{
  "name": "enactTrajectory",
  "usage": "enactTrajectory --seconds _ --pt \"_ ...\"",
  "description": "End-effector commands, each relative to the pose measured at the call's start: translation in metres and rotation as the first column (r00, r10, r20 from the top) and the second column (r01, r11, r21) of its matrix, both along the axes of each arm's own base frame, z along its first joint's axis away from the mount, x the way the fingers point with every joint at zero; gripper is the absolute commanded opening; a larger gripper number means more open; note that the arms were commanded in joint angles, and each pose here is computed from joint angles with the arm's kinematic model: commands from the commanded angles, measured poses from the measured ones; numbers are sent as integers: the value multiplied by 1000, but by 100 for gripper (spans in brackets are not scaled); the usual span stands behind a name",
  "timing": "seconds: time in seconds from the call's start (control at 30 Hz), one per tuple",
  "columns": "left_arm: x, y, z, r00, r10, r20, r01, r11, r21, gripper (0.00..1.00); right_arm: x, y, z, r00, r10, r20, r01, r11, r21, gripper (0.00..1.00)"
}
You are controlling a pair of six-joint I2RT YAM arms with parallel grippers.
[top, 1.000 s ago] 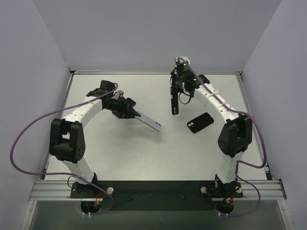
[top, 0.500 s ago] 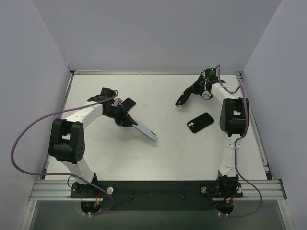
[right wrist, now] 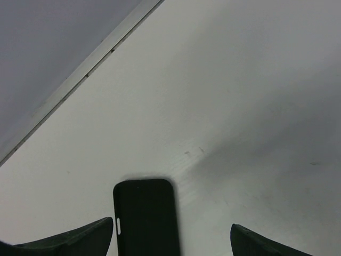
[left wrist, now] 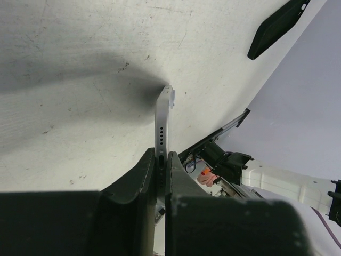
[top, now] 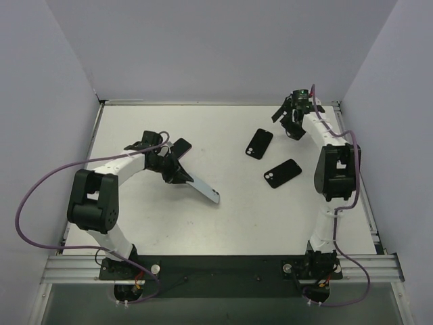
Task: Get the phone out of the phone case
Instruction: Place the phone at the center of the board, then reset both arms
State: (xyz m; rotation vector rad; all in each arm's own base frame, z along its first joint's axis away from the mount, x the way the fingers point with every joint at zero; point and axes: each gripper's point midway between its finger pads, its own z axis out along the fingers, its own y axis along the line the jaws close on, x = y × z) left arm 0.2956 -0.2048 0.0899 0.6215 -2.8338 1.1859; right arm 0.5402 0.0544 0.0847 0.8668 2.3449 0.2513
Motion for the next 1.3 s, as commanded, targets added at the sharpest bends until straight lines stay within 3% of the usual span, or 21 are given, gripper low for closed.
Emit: enactTrajectory --seconds 0.0,0.13,0.17,0.23,0.33,0.37,0.4,0.57,0.67,0.8,0.97,1.27 --pt "9 -2 8 985 -36 167 39 999 -16 0 -47 -36 62 994 -102 48 108 983 -151 84" --pt "-6 1 -11 988 -68 136 66 998 26 21 -88 -40 81 994 -88 71 104 961 -257 84" --pt "-13 2 -16 989 -75 124 72 997 22 22 -104 -38 84 995 -73 71 90 959 -269 98" --pt "-15 1 -14 986 -73 149 72 997 14 28 -121 -35 83 996 -54 64 71 955 -287 98" --pt "-23 8 -16 985 -70 160 62 997 53 67 -152 -31 87 997 -33 69 52 954 -294 99" --pt "-28 11 -17 987 -72 147 62 996 66 87 -159 -30 86 997 -30 66 48 954 -296 99" --pt "-30 14 -17 986 -70 154 58 995 82 92 -171 -28 76 999 -25 34 34 953 -302 99" --pt "-45 32 -8 982 -105 160 75 980 183 94 -209 -26 76 1000 3 -21 -10 942 -337 100" --pt "-47 48 17 963 -118 240 51 962 268 94 -229 -28 76 999 13 -51 -30 935 -352 100" --pt "-51 58 60 912 -135 387 18 956 293 95 -256 -32 69 995 30 -96 -64 924 -376 100" --pt "-62 75 79 874 -147 462 -29 935 353 95 -298 -46 44 984 3 -179 -76 912 -403 100" --pt "-75 71 87 839 -66 540 -93 961 261 95 -326 -57 31 986 -41 -162 -28 915 -403 100"
